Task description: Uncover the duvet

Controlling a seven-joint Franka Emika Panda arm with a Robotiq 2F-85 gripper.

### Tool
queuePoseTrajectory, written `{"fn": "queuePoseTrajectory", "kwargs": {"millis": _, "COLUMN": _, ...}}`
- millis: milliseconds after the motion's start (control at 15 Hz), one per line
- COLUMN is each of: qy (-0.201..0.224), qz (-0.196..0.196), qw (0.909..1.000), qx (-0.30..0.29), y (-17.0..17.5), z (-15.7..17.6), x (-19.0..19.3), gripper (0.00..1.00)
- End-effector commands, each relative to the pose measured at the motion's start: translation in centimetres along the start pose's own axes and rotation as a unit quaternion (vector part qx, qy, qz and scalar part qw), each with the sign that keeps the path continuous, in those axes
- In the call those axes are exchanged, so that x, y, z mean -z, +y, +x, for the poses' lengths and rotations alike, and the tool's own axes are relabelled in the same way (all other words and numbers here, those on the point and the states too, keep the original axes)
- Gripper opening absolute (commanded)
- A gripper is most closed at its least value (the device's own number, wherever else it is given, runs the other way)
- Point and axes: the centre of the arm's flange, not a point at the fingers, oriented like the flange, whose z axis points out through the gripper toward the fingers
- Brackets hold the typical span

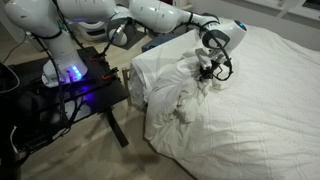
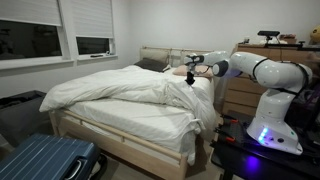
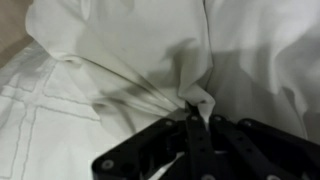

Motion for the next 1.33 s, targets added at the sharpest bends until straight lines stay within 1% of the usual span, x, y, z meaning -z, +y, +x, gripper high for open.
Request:
{"fn": "queuePoseTrajectory", "kwargs": {"millis": 0, "qy": 0.089, "qz": -0.002, "qw": 0.9955, "qx": -0.032, "y": -2.5, "z": 1.5, "x": 3.6, "gripper": 0.01}}
{"fn": "queuePoseTrajectory", "kwargs": {"millis": 267, "qy": 0.174, "qz": -0.031, "qw": 0.9842, "qx": -0.016, "y": -3.3, "z": 3.0, "x": 5.0, "gripper": 0.01}}
{"fn": "queuePoseTrajectory", "kwargs": {"millis": 467, "qy": 0.235, "qz": -0.043, "qw": 0.971, "qx": -0.004, "y": -3.5, "z": 3.4, "x": 6.3, "gripper": 0.01}}
{"fn": "queuePoseTrajectory", "kwargs": {"millis": 600, "qy": 0.276, "qz": -0.05, "qw": 0.9599, "qx": -0.001, "y": -3.5, "z": 3.6, "x": 7.3, "gripper": 0.01}}
{"fn": "queuePoseTrajectory", "kwargs": {"millis": 800, "qy": 0.332, "qz": -0.063, "qw": 0.941, "qx": 0.008, "y": -3.5, "z": 3.7, "x": 8.8, "gripper": 0.01}}
{"fn": "queuePoseTrajectory", "kwargs": {"millis": 933, "qy": 0.369, "qz": -0.069, "qw": 0.9267, "qx": 0.013, "y": -3.5, "z": 3.5, "x": 9.6, "gripper": 0.01}}
{"fn": "queuePoseTrajectory", "kwargs": {"millis": 1133, "qy": 0.422, "qz": -0.078, "qw": 0.9031, "qx": 0.023, "y": -3.4, "z": 3.5, "x": 10.4, "gripper": 0.01}}
{"fn": "queuePoseTrajectory", "kwargs": {"millis": 1267, "qy": 0.457, "qz": -0.082, "qw": 0.8853, "qx": 0.029, "y": -3.4, "z": 3.5, "x": 10.5, "gripper": 0.01}}
